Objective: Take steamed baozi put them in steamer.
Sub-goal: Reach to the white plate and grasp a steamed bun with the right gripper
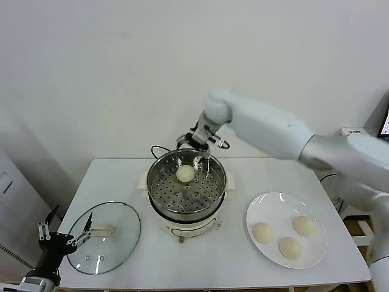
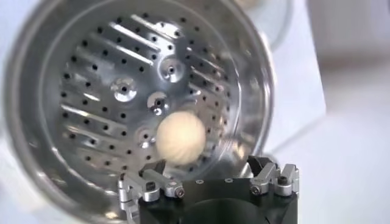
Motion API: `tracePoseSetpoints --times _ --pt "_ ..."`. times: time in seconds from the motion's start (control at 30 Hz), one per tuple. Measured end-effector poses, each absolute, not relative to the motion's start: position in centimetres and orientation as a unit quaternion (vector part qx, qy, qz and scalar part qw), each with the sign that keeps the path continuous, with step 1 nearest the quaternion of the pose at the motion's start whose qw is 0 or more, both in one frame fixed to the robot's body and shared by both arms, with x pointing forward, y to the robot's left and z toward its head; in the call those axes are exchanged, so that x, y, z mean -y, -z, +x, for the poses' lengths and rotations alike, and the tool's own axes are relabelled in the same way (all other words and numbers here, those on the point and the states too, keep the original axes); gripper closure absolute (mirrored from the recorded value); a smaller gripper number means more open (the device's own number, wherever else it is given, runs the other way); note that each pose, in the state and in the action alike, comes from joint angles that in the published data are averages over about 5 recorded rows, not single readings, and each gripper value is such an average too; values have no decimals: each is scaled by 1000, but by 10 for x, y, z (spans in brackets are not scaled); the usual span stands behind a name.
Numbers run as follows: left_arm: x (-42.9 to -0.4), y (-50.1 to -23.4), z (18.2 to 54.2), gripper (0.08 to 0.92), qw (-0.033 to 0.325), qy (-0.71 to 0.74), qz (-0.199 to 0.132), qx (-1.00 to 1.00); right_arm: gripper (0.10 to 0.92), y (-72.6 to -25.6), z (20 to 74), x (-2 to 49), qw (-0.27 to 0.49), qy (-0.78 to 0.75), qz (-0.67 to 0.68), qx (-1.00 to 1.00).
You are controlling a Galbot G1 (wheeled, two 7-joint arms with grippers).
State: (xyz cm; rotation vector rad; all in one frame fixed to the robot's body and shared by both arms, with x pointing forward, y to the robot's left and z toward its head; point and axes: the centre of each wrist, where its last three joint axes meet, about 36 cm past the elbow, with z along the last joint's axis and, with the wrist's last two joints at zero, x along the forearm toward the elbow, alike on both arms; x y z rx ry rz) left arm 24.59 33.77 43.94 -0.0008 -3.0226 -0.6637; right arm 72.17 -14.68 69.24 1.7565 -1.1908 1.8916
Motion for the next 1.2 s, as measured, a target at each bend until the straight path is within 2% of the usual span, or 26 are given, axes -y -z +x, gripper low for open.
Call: tracePoseSetpoints --times 0.27,0.53,0.83,1.2 --pt "-336 -443 248 177 20 216 0 976 200 -683 716 240 273 -583 580 499" --pt "-333 -443 246 177 23 216 1 976 200 -629 681 303 343 -535 570 521" --pt "-332 -444 242 177 24 216 5 976 200 -558 635 338 392 -502 579 509" --pt "-331 -443 240 177 28 218 7 975 200 -499 605 343 407 -464 597 513"
